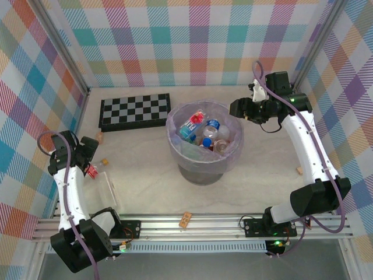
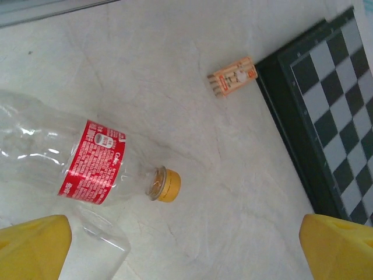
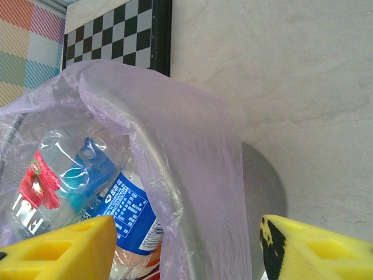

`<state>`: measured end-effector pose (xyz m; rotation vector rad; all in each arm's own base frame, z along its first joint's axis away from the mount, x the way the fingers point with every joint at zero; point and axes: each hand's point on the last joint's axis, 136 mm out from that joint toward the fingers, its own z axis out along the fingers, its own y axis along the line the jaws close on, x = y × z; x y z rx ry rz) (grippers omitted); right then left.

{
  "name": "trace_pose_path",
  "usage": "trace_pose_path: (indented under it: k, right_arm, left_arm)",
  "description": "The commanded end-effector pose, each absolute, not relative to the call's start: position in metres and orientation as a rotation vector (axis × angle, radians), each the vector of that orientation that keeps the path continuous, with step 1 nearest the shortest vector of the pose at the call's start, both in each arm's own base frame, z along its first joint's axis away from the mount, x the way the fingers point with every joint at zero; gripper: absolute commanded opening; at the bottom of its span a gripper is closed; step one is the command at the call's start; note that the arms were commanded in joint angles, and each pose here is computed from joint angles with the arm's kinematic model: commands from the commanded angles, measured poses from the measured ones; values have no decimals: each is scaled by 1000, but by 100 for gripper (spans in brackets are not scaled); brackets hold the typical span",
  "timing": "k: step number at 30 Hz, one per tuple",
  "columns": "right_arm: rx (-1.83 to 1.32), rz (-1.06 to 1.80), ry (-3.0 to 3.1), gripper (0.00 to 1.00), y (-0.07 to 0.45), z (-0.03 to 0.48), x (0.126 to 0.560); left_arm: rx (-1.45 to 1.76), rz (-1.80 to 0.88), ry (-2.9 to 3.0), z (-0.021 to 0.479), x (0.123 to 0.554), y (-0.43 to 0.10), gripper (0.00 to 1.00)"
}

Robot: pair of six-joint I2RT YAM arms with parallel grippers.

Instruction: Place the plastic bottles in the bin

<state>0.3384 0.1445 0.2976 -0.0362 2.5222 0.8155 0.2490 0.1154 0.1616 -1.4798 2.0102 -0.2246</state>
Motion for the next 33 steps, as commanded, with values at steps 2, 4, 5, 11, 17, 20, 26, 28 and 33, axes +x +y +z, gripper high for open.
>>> trace_pose_path:
  k: [2, 4, 5, 11, 17, 20, 26, 28, 33]
  right_arm:
    - [-65, 815, 2527, 66, 146, 293, 339]
    - [-66, 821, 2532, 66, 146, 292, 339]
    - [-66, 821, 2534, 66, 146, 292, 338]
    - [-62, 813, 2537, 66, 145, 292, 337]
    - [-60, 810, 2543, 66, 144, 292, 336]
    - [-57, 809, 2544, 66, 144, 292, 337]
    - [-53, 812, 2555, 66, 144, 289, 336]
    - [-52, 811, 2557, 66, 144, 288, 335]
    - [-53, 812, 2553, 65, 145, 289, 335]
  left_arm:
    - [-1716, -260, 1791, 145, 240, 134, 97]
    - [-1808, -260, 1714, 135, 234, 141, 96]
    - [-1842, -256, 1677, 132, 231, 143, 96]
    - [-1973, -200, 1501, 117, 211, 151, 95]
    - [-2049, -175, 1411, 99, 206, 156, 92]
    - [-2075, -239, 1409, 84, 216, 154, 91]
    - [-2102, -199, 1427, 63, 220, 160, 89]
    - [-2106, -203, 1435, 57, 222, 160, 85]
    - [-2117, -204, 1446, 47, 223, 159, 72]
